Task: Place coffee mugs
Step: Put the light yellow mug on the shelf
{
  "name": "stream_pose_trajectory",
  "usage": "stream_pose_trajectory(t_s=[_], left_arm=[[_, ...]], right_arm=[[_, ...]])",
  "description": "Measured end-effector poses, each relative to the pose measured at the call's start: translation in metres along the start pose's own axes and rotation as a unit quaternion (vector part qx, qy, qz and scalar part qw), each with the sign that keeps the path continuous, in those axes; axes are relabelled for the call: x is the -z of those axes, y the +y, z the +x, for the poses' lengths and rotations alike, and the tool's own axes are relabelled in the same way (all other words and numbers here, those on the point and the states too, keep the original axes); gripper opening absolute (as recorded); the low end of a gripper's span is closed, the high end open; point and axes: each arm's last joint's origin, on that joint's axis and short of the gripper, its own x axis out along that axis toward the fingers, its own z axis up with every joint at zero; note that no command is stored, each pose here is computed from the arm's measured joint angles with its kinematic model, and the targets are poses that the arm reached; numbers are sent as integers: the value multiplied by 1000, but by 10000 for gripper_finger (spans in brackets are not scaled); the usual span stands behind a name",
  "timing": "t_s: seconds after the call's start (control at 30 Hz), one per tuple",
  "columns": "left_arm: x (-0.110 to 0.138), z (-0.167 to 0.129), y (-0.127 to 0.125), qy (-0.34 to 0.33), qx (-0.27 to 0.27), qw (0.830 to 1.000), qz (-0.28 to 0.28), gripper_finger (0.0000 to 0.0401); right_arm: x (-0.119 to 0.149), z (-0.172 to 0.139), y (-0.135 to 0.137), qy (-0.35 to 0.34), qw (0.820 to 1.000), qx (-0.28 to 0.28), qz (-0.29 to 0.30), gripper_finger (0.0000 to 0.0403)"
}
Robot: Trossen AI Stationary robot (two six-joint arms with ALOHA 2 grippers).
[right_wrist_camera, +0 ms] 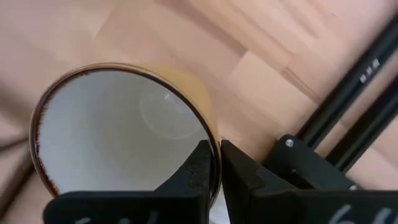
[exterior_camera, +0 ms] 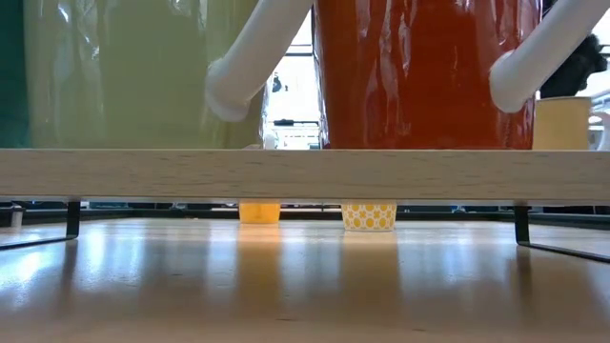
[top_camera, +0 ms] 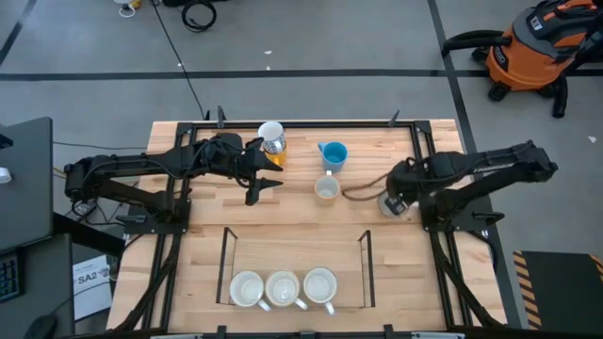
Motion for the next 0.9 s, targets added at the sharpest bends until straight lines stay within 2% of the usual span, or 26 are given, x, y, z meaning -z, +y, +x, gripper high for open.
stream_pose_trajectory(t_s=[0.17, 0.33, 0.47, 0.63, 0.9], left_arm=[[0, 0, 0, 0, 0, 1000, 0, 199], [0, 0, 0, 0, 0, 1000, 0, 199], [0, 0, 0, 0, 0, 1000, 0, 199], [0, 0, 0, 0, 0, 1000, 0, 199], [0, 0, 0, 0, 0, 1000, 0, 199]], right_arm=[[-15, 3, -7, -7, 995, 0, 96, 28], [-28, 8, -8, -6, 982, -4, 188, 27], [-37, 15, -6, 10, 978, 7, 208, 28], [-51, 25, 0, 5, 973, 1, 231, 28], [-69, 46, 13, 35, 967, -5, 251, 29]])
